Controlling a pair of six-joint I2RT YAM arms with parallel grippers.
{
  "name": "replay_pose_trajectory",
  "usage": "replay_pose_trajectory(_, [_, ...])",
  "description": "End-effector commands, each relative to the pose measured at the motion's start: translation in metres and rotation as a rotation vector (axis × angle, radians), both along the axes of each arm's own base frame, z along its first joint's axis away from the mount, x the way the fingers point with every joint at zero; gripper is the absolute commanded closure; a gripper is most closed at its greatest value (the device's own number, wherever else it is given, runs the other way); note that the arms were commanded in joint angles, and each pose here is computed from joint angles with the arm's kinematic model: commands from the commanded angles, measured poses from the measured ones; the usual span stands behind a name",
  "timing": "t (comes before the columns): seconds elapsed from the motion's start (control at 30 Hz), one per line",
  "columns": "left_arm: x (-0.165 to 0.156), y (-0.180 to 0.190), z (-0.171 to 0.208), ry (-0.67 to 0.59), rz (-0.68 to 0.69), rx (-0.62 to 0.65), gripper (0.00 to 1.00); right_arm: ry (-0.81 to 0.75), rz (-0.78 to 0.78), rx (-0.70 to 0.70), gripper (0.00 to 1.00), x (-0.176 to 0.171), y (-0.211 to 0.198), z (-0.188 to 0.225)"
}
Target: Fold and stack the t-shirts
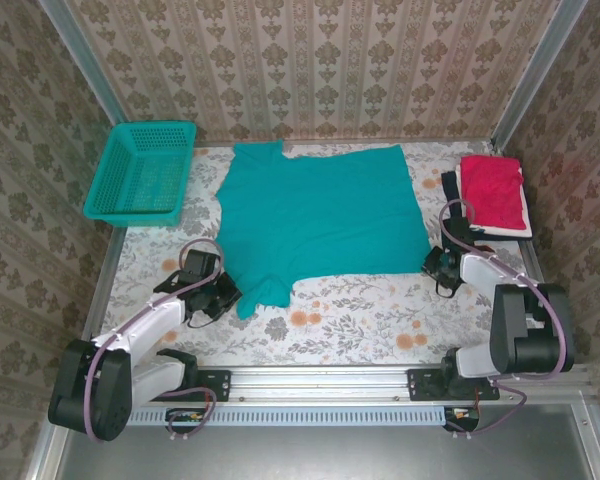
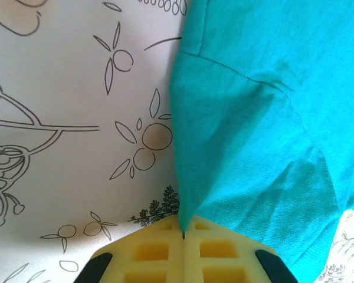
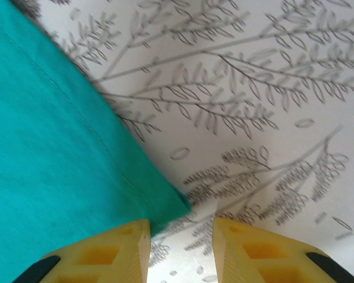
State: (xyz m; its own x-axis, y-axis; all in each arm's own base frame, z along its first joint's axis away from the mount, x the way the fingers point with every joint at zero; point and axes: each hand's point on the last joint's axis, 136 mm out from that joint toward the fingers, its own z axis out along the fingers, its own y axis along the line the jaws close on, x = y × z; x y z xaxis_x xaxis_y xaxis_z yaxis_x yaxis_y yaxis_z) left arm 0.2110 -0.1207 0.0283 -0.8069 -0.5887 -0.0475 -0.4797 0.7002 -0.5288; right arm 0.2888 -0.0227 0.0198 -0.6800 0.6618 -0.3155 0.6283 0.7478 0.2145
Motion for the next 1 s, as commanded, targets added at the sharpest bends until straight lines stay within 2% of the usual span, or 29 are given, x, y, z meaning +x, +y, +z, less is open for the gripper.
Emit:
replay_pose_trajectory(0.0, [0.005, 0.000, 0.005, -0.016, -0.005, -0.002, 1.00, -0.032, 0.025, 0.004, 0.67, 0.015, 0.001, 0.005])
replay_pose_trajectory(0.2, [0.006, -0.001, 0.005, -0.019, -0.007, -0.007, 1.00, 0.010, 0.022, -0.006, 0.77, 0.014, -0.002, -0.011])
replay_pose_trajectory(0.33, [0.006, 0.000, 0.007, -0.023, -0.007, -0.007, 1.00, 0.033, 0.020, -0.005, 1.00, 0.010, -0.004, -0.016])
replay_pose_trajectory(0.53, [0.003, 0.010, 0.027, -0.082, 0.015, 0.022, 1.00, -0.022, 0.014, -0.019, 1.00, -0.006, -0.005, 0.011])
replay_pose_trajectory(0.83, [-0.024, 0.016, 0.061, -0.086, 0.011, 0.023, 1.00, -0.114, 0.000, 0.039, 1.00, -0.061, 0.009, 0.058])
replay_pose_trajectory(0.97, [-0.017, 0.012, 0.090, -0.142, 0.004, 0.007, 1.00, -0.190, 0.002, 0.038, 1.00, -0.071, 0.010, 0.084])
